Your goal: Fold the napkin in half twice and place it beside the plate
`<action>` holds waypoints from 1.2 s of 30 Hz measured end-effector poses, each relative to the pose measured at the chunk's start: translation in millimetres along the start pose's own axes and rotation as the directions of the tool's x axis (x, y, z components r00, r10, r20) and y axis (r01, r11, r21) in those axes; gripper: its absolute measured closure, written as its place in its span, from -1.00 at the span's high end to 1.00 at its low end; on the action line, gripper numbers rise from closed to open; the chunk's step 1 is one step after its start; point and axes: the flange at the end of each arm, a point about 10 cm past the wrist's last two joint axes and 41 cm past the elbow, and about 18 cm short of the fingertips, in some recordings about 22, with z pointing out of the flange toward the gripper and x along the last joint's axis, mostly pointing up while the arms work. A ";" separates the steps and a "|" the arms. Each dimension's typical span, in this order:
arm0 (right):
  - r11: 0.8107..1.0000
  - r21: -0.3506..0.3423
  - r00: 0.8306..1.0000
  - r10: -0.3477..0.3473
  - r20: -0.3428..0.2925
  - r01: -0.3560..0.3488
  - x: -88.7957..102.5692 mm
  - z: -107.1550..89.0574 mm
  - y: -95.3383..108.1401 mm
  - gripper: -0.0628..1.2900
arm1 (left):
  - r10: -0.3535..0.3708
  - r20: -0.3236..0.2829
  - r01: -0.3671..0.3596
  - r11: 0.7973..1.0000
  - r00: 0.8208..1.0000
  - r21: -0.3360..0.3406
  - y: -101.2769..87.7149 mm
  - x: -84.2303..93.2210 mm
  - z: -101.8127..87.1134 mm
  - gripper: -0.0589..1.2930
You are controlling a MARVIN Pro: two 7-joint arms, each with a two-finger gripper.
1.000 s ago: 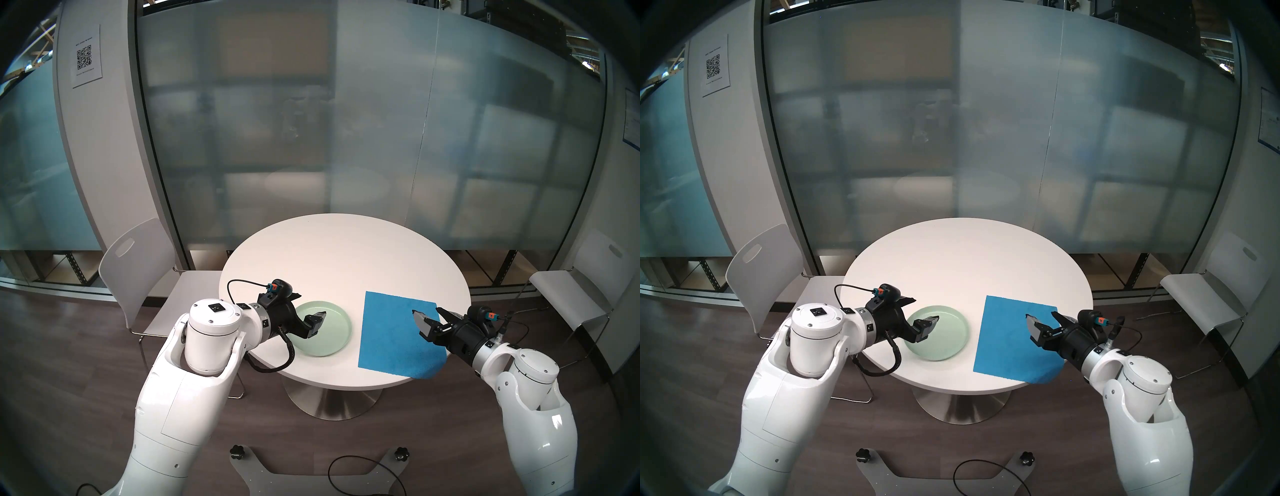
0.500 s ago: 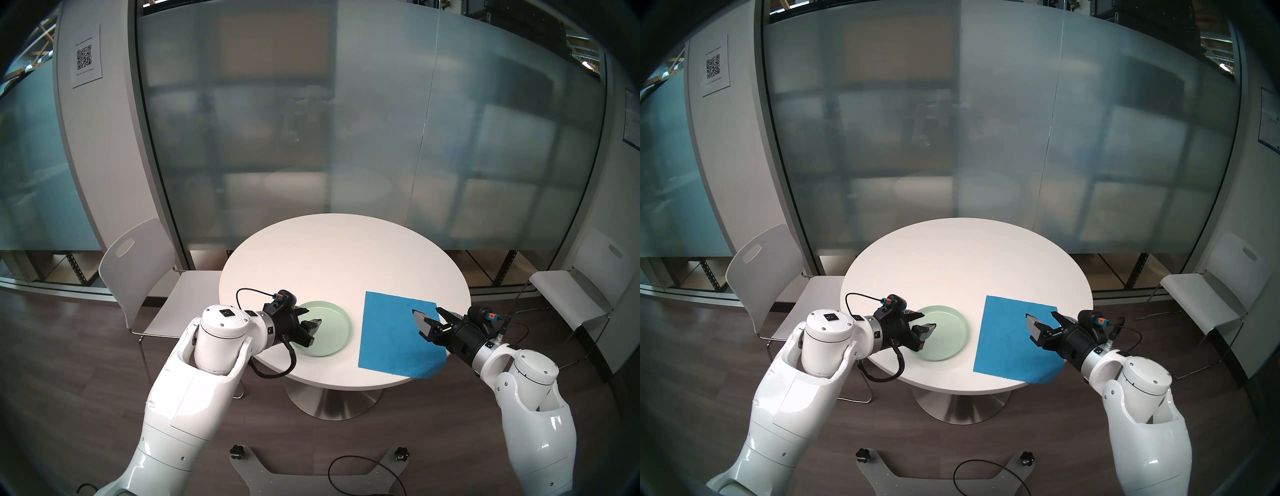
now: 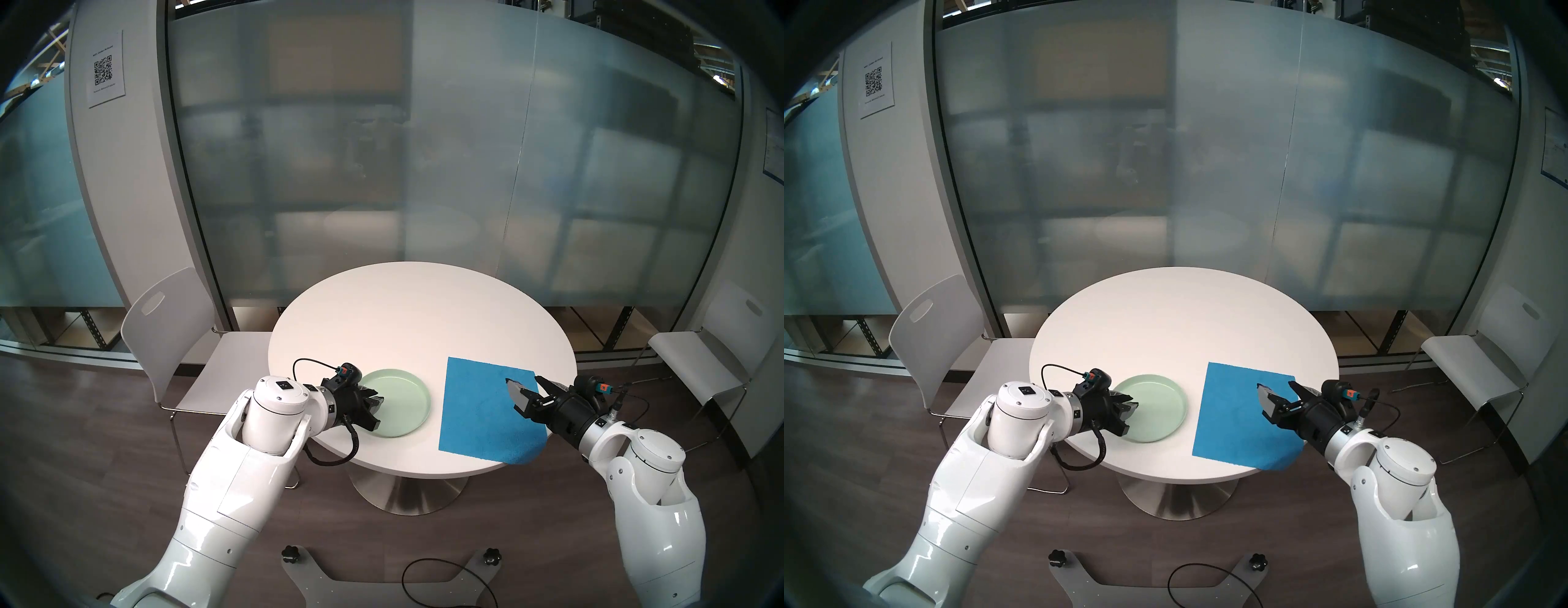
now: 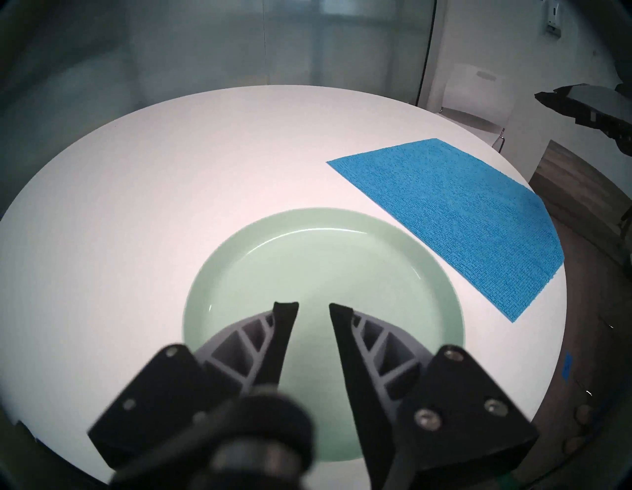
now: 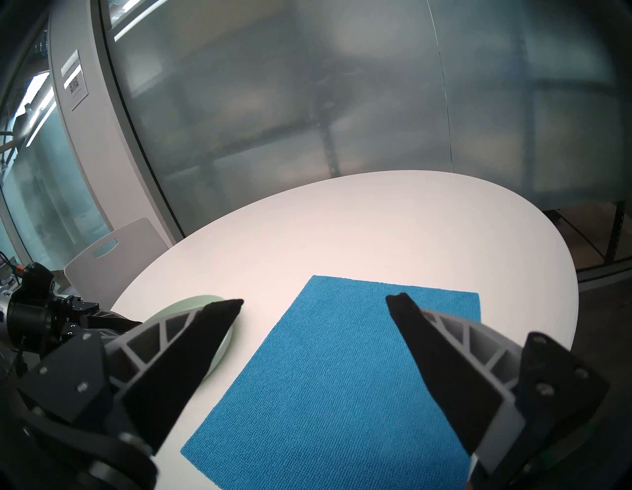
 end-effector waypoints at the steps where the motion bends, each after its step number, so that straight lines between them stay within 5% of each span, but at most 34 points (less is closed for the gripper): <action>1: 1.000 0.000 1.000 0.000 0.000 0.000 -0.1 0.1 -0.2 0.88 | 0.002 0.002 -0.002 1.000 1.000 0.000 -0.4 -0.1 0.0 -0.24; 10: 1.000 -0.002 1.000 0.004 0.002 -0.004 -2.7 2.2 -3.9 0.88 | 0.009 0.064 -0.009 1.000 0.998 0.003 -9.1 -13.5 6.6 -0.24; 36: 1.000 -0.012 1.000 0.012 0.001 -0.012 -5.9 4.7 -5.9 0.88 | 0.037 0.114 -0.039 0.999 0.993 0.015 -26.4 -19.8 9.2 -0.28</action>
